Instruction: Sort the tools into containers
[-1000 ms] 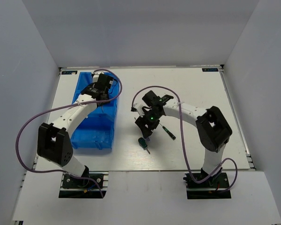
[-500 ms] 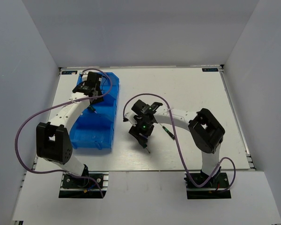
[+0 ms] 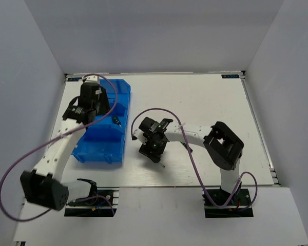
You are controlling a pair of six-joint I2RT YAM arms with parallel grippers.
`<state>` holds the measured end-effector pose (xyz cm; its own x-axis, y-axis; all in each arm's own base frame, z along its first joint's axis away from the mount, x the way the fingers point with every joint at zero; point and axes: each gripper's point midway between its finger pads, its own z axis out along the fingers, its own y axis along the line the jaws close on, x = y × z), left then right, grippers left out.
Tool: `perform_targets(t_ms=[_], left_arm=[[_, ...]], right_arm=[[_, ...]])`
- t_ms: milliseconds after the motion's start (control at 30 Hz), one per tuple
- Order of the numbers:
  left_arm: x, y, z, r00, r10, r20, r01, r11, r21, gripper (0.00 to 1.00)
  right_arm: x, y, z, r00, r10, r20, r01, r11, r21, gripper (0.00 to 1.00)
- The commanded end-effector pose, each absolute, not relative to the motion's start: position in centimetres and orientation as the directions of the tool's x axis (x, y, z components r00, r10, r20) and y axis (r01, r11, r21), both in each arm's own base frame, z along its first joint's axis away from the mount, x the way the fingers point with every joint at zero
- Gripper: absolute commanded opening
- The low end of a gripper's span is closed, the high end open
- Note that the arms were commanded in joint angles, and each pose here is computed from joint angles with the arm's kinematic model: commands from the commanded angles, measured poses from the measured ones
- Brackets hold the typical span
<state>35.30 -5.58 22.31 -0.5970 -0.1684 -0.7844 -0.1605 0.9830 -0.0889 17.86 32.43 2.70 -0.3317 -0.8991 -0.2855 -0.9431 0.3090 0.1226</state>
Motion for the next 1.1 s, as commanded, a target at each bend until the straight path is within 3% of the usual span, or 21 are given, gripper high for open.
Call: perform_targets(t_ms=[0, 133, 433, 667, 767, 900, 933, 1067], left_arm=[[33.1, -6.6, 25.3, -0.54, -0.145, -0.829, -0.055, 0.989, -0.138, 0.61], [30.8, -5.9, 25.0, -0.542, -0.163, -0.824, -0.064, 0.986, -0.153, 0.61], [28.4, -6.1, 25.1, -0.544, -0.192, -0.817, -0.046, 0.979, -0.199, 0.61], [28.1, -6.4, 25.1, -0.549, -0.191, -0.814, -0.03, 0.977, -0.209, 0.61], [28.0, -6.5, 25.1, -0.551, -0.191, -0.812, -0.023, 0.977, -0.214, 0.61], [27.8, -6.5, 25.6, -0.544, -0.193, -0.817, -0.021, 0.976, -0.216, 0.61], [27.8, -6.5, 25.6, -0.544, -0.193, -0.817, -0.021, 0.976, -0.216, 0.61], [27.6, -6.4, 26.0, -0.537, -0.194, -0.821, -0.019, 0.976, -0.219, 0.61]], right_arm=[[20.5, 32.5, 3.7, -0.31, -0.897, -0.316, -0.94, 0.339, -0.043, 0.71], [21.3, 32.0, 4.3, -0.295, -0.899, -0.325, -0.935, 0.342, -0.097, 0.68], [16.9, 28.6, 2.5, -0.32, -0.921, -0.22, -0.943, 0.333, -0.022, 0.67], [19.7, 28.8, 3.9, -0.258, -0.926, -0.277, -0.93, 0.315, -0.188, 0.74], [19.2, 29.5, 4.6, -0.269, -0.918, -0.292, -0.937, 0.319, -0.139, 0.74], [15.7, 30.0, 4.9, -0.323, -0.9, -0.291, -0.944, 0.327, 0.037, 0.59], [15.0, 29.6, 4.9, -0.319, -0.908, -0.271, -0.947, 0.317, 0.053, 0.49], [13.9, 30.2, 5.9, -0.32, -0.903, -0.286, -0.947, 0.306, 0.092, 0.33]])
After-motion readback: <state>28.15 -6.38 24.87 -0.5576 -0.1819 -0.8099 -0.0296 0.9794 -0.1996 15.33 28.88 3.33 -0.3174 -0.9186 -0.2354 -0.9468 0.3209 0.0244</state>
